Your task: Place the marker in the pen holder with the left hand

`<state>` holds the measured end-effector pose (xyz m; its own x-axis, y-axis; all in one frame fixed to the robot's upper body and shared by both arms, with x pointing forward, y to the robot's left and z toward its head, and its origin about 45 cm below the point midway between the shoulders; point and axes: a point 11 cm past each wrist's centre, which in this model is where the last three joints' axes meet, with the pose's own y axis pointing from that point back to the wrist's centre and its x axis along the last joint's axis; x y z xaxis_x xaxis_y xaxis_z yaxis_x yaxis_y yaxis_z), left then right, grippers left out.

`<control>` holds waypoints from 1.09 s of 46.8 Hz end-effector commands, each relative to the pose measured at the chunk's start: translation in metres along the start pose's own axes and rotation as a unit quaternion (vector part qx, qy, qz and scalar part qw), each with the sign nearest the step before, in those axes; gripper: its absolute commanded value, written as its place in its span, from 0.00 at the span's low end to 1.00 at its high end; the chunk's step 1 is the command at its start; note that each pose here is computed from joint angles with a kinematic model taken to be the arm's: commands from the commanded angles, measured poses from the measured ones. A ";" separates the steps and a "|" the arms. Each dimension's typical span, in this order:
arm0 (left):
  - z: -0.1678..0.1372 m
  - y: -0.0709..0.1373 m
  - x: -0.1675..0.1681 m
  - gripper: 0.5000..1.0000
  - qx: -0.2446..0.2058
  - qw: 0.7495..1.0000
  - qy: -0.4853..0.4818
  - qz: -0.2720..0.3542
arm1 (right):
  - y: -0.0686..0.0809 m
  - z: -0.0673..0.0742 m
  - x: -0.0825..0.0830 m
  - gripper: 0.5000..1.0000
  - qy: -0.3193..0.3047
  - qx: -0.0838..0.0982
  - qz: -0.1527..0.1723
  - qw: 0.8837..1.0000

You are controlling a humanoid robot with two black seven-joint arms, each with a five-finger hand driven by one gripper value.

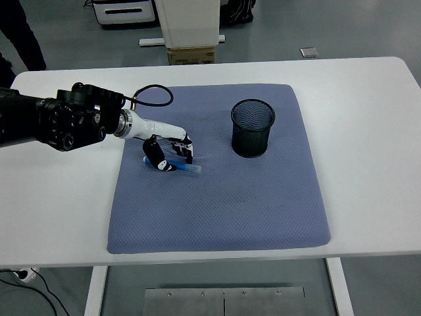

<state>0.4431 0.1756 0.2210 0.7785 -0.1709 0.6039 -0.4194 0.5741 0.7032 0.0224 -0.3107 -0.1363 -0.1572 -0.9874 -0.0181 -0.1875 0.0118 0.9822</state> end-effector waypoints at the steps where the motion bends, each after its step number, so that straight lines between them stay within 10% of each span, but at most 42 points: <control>1: 0.000 -0.001 0.000 0.16 0.000 1.000 0.000 -0.001 | 0.000 0.000 0.000 1.00 0.000 0.000 0.000 1.000; 14: -0.002 0.002 0.006 0.19 0.004 1.000 -0.004 0.009 | 0.000 0.000 0.000 1.00 0.000 0.000 0.000 1.000; 27: -0.001 0.001 0.008 0.43 0.001 1.000 -0.006 0.017 | 0.000 0.000 0.000 1.00 0.001 0.000 0.000 1.000; 51: 0.005 -0.001 0.012 0.44 -0.003 0.999 -0.037 0.028 | 0.000 0.000 0.000 1.00 0.000 0.000 0.000 1.000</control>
<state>0.4520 0.1690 0.2305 0.7184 -0.1793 0.6721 -0.4679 0.5903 0.6577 0.0224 -0.3107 -0.1363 -0.1566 -0.9875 -0.0181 -0.1875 0.0117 0.9822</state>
